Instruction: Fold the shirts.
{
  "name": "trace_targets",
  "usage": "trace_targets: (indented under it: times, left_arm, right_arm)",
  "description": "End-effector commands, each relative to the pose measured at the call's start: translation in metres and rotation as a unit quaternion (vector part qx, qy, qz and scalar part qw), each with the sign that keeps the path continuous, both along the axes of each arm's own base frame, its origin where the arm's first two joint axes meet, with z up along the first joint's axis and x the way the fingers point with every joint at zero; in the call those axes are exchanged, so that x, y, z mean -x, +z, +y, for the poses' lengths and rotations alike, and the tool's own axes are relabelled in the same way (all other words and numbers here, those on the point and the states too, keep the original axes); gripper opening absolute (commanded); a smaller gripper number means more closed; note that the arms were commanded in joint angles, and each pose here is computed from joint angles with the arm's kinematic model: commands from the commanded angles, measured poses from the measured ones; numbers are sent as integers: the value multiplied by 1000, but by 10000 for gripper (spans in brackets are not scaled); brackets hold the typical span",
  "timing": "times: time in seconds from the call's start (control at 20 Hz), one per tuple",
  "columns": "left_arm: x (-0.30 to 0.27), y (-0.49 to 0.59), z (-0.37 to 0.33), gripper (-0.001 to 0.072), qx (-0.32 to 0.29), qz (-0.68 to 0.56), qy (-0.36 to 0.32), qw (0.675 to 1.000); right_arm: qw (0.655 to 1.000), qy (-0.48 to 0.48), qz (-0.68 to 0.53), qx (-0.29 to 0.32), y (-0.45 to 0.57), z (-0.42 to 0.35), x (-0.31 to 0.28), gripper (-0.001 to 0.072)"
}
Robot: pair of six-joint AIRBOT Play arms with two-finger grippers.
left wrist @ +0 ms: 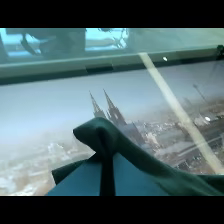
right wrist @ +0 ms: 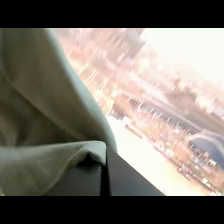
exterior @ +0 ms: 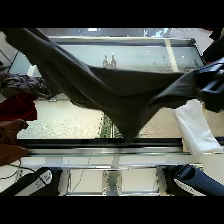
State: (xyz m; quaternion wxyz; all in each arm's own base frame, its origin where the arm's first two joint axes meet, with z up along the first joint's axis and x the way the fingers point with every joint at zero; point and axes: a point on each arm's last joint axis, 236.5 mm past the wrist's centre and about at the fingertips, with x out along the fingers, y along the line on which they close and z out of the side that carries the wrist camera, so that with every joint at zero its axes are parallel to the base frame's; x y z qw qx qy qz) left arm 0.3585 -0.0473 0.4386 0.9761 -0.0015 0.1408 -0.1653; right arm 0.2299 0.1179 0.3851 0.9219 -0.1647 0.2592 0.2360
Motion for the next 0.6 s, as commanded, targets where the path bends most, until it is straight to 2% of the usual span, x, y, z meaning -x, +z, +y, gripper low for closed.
trace_targets:
  times: [0.0, 0.1, 0.2, 0.3, 0.4, 0.55]
  left_arm:
    - [43, 34, 40, 15, -40, -55, 103, 992]
    - [22, 6, 61, 14, -32, -10, 140, 990]
    - [-19, -46, 50, 15, -13, 59, 108, 992]
    - [-66, -106, 40, 14, -22, 129, 89, 987]
    - [-123, -155, 39, 15, -50, 153, 96, 982]
    - [-210, -240, 17, 15, -50, 166, 84, 981]
  right_arm:
    - [994, -83, -66, -7, 36, -51, 4, 6]
    - [985, -151, -60, 66, 19, -81, -20, 6]
    - [979, -165, -11, 122, -20, -78, -46, 5]
    - [972, -152, 95, 150, -91, -63, -72, 5]
    - [956, -142, 219, 134, -177, -57, -99, 6]
    - [936, -155, 314, 31, -278, -58, -157, 9]
